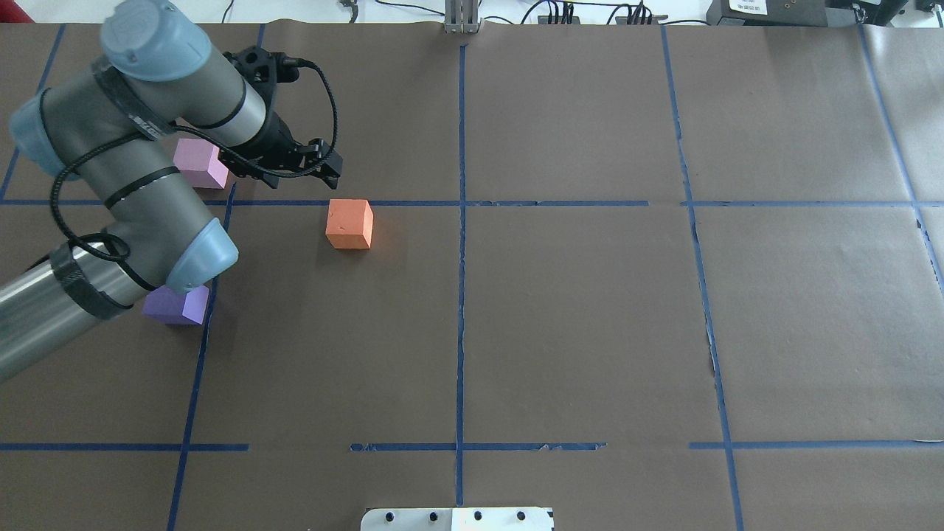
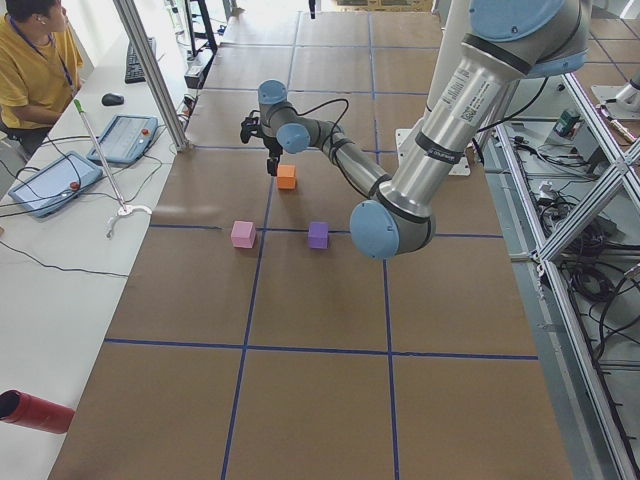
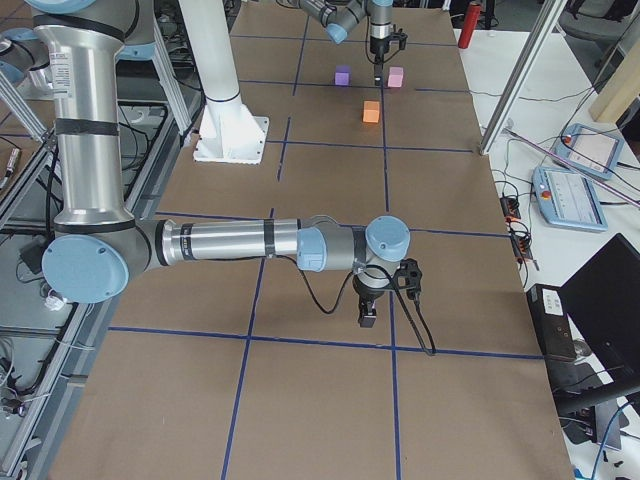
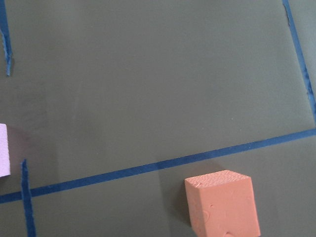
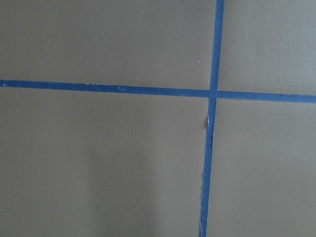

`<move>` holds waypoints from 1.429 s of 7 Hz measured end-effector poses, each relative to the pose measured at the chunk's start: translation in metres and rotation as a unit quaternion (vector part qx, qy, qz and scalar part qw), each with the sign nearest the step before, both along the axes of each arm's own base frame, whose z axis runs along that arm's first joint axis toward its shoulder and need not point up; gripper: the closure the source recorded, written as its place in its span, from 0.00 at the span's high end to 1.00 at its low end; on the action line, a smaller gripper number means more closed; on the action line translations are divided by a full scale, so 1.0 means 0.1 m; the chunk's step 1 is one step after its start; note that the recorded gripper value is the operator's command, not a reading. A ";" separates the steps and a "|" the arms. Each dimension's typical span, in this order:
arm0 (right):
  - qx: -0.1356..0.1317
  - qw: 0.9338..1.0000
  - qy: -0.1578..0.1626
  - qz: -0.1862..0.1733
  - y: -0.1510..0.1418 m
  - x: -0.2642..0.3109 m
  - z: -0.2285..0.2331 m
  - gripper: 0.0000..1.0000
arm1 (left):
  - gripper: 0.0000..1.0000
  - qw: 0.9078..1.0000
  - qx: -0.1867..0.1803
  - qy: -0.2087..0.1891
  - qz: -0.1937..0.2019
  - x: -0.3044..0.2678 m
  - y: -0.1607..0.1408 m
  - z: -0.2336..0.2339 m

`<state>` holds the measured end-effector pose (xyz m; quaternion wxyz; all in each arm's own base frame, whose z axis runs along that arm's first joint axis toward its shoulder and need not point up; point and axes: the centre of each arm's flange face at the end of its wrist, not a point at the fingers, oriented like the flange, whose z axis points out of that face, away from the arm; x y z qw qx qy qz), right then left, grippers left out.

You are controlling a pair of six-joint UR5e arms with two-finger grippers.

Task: Arrange blocks in a line
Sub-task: 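Reach the left gripper over the orange cube and lower around it, then close the left gripper on the orange cube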

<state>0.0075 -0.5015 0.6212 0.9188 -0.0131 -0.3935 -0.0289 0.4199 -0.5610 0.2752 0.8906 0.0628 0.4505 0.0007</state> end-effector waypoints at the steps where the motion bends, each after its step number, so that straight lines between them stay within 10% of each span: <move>1: 0.000 1.000 0.000 0.000 0.00 0.00 0.00 1.00 | 1.00 0.999 -0.012 -0.013 -0.026 0.31 0.01 -0.02; 5: 0.000 1.000 0.000 0.000 0.00 0.00 0.00 1.00 | 1.00 0.998 -0.031 -0.042 -0.040 0.87 0.15 0.25; 6: 0.000 1.000 0.000 0.000 0.00 0.00 0.00 1.00 | 0.67 0.998 -0.030 -0.045 -0.037 0.96 0.19 0.33; 7: 0.000 1.000 0.000 0.000 0.00 0.00 0.00 1.00 | 0.10 0.998 -0.028 -0.046 -0.032 1.03 0.21 0.38; 10: 0.000 1.000 0.000 0.000 0.00 0.00 0.00 1.00 | 0.09 0.998 -0.041 -0.035 -0.018 0.91 0.18 0.39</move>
